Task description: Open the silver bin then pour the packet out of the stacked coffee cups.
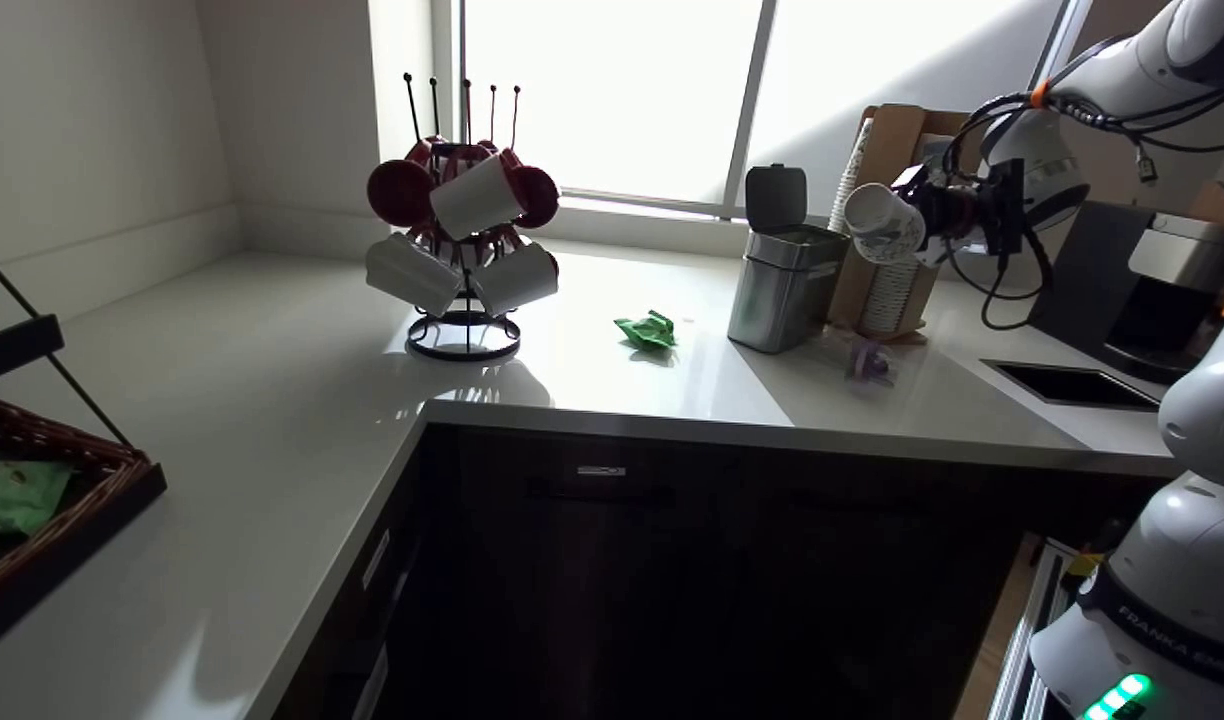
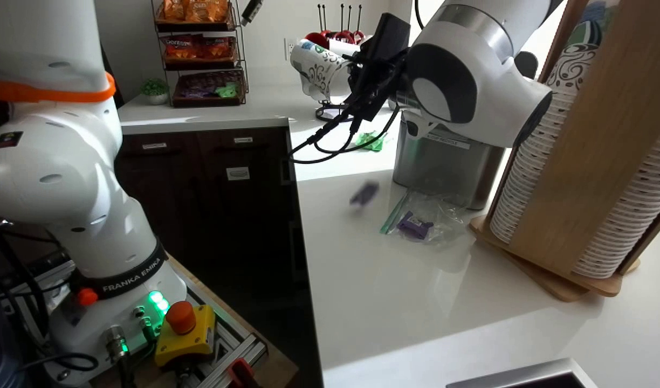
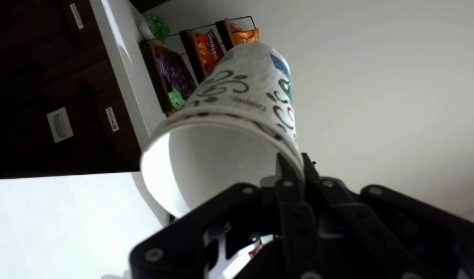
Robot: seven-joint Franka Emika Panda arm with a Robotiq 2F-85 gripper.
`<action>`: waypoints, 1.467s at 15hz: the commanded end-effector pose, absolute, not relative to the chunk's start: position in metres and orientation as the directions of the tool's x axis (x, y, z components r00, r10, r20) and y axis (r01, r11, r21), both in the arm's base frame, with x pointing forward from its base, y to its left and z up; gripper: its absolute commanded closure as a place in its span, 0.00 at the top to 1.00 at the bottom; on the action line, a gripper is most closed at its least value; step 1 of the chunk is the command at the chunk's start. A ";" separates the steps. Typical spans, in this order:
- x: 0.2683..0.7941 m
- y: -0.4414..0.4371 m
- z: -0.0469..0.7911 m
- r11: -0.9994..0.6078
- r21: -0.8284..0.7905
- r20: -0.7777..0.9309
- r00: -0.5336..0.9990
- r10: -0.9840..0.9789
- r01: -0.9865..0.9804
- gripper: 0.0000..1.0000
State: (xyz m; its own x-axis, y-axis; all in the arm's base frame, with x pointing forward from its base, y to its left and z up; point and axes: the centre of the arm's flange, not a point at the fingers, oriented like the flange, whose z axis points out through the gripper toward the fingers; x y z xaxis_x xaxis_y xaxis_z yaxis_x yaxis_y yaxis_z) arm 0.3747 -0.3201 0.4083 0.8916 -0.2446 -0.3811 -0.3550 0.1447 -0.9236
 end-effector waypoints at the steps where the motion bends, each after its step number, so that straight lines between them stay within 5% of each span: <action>1: 0.382 -0.333 0.407 0.180 -0.930 -0.354 0.911 -0.210 -0.320 0.01; 13: 0.406 -0.301 0.447 -0.290 -0.872 -0.218 0.844 -0.490 -0.394 0.01; 22: 0.431 -0.247 0.471 -0.730 -0.568 0.021 0.880 -0.475 -0.380 0.01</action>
